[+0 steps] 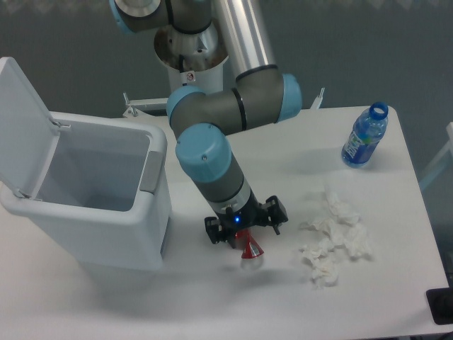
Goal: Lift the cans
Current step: 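Lower the open gripper down over the red safety glasses, then close the gripper on the red safety glasses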
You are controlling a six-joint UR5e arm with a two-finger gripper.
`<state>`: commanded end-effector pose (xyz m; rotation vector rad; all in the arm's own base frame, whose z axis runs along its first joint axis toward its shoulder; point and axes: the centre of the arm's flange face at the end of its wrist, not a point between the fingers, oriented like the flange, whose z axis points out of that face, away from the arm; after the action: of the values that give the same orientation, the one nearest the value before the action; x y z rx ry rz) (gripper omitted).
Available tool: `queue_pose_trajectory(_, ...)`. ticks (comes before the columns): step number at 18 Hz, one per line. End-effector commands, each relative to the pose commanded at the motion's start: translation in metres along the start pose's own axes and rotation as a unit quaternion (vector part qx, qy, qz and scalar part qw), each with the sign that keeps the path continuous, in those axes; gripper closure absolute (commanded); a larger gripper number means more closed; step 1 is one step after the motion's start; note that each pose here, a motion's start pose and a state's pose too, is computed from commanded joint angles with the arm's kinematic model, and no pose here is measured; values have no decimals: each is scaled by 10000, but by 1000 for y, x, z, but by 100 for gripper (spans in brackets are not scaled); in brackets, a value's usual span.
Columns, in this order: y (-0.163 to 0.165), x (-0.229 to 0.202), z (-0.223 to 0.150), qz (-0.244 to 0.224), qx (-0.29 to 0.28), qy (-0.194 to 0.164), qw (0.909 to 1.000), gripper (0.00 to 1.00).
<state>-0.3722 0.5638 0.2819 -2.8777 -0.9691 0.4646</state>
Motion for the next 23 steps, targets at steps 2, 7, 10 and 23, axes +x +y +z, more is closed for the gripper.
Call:
queue_pose_trajectory(2, 2, 2, 12, 5, -111, 27, 9999, 0)
queue_pose_trajectory(7, 2, 4, 36, -121, -312, 34, 9994, 0)
queue_pose_trajectory(10, 2, 5, 39, -70, -334, 46, 9994, 0)
queue_pose_trajectory(23, -7, 10, 66, -11, -447, 37, 9990, 0)
